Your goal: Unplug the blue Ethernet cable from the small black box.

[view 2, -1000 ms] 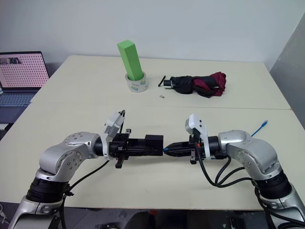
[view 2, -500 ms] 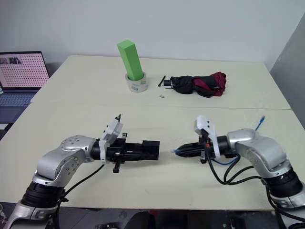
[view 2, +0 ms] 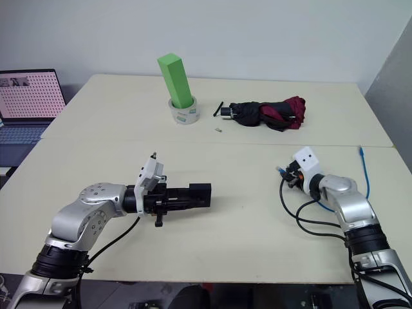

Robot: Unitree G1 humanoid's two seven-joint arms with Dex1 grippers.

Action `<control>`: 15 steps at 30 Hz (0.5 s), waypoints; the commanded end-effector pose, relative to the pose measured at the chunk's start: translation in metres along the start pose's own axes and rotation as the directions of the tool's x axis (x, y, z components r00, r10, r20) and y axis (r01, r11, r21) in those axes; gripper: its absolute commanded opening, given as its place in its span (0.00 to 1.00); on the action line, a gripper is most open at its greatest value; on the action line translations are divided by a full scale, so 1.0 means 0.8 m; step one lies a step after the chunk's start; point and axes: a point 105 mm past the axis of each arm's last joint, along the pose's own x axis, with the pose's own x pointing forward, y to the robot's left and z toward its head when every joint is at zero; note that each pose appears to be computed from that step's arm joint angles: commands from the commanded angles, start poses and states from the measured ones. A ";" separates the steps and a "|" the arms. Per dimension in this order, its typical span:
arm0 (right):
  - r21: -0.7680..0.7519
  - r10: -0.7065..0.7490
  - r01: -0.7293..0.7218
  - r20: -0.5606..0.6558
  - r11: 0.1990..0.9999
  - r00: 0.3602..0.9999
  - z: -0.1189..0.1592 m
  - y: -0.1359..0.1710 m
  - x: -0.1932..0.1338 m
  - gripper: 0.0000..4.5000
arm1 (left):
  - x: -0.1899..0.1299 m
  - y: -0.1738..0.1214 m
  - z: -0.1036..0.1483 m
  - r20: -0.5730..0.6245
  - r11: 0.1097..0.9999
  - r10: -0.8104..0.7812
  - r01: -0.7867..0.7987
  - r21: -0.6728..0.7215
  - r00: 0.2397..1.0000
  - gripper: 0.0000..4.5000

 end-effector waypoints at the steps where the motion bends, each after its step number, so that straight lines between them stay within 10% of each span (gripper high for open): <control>1: -0.027 0.039 -0.036 0.093 0.999 0.995 0.036 -0.001 -0.022 0.54 | -0.005 0.013 0.011 0.029 0.994 0.085 -0.087 0.069 0.996 0.17; 7: -0.131 0.404 -0.385 0.177 0.914 0.898 0.080 0.085 -0.063 0.84 | -0.033 0.075 0.011 0.121 0.860 0.481 -0.494 0.128 0.869 0.17; 15: -0.225 0.450 -0.402 0.239 0.887 0.860 0.125 0.135 -0.050 0.85 | -0.078 0.127 -0.006 0.229 0.581 0.785 -0.812 0.052 0.576 0.17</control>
